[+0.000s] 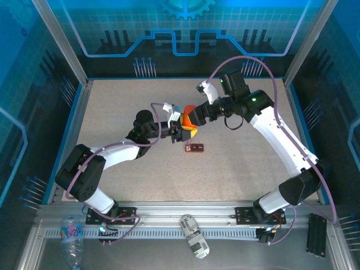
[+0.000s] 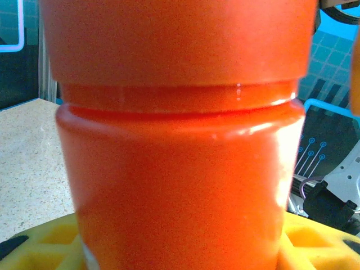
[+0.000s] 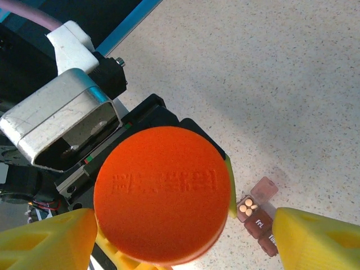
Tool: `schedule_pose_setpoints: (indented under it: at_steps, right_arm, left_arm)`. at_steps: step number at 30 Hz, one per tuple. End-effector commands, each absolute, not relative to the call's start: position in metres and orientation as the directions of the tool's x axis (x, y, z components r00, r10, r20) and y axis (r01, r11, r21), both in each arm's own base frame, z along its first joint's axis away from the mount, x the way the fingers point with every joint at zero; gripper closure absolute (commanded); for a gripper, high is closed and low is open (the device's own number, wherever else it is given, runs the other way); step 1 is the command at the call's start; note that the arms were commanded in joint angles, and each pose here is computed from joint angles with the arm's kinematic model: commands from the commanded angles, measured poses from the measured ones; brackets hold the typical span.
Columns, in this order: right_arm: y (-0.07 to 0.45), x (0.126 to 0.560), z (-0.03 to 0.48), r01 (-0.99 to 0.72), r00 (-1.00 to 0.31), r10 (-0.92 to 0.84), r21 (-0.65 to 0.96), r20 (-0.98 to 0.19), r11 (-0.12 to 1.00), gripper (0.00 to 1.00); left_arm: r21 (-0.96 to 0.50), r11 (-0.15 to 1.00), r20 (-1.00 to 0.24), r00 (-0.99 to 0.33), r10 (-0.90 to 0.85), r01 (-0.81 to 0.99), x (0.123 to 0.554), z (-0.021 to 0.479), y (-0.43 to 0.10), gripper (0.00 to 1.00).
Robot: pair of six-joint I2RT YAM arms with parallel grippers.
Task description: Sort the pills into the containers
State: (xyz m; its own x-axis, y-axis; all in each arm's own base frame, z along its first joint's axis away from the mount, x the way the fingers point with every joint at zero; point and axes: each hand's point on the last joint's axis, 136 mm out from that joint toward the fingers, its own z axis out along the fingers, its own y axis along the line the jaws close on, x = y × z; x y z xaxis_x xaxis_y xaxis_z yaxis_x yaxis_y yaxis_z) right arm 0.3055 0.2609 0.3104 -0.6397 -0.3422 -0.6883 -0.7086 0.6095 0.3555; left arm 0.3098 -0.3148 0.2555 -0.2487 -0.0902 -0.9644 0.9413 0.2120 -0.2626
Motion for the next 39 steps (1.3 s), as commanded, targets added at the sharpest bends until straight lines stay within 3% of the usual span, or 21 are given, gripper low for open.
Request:
schedule_pose_setpoints:
  at_steps: [1,15,20,25,35,39]
  right_arm:
    - [0.269,0.304,0.319,-0.73,-0.619,-0.352,0.349,-0.702,0.587,0.18]
    - [0.282,0.313,0.328,-0.722,-0.629,-0.305,0.392,-0.715,0.57,0.24]
    - [0.286,0.311,0.326,-0.719,-0.641,-0.306,0.413,-0.704,0.558,0.33]
    - [0.288,0.308,0.317,-0.719,-0.65,-0.325,0.417,-0.687,0.556,0.35]
    - [0.288,0.312,0.312,-0.644,-0.689,-0.231,0.435,-0.687,0.629,0.72]
    - [0.289,0.316,0.305,-0.551,-0.714,-0.118,0.45,-0.69,0.702,0.77]
  left_arm:
    - [-0.232,0.173,-0.97,-0.216,-0.109,0.957,0.309,0.274,-0.317,1.0]
    - [-0.245,0.158,-0.967,-0.23,-0.109,0.957,0.308,0.272,-0.318,1.0]
    - [-0.244,0.16,-0.967,-0.228,-0.113,0.957,0.308,0.272,-0.318,1.0]
    - [-0.239,0.16,-0.968,-0.223,-0.115,0.958,0.308,0.274,-0.318,1.0]
    - [-0.234,0.174,-0.969,-0.215,-0.119,0.957,0.31,0.273,-0.317,1.0]
    - [-0.217,0.224,-0.973,-0.193,-0.126,0.95,0.316,0.271,-0.314,1.0]
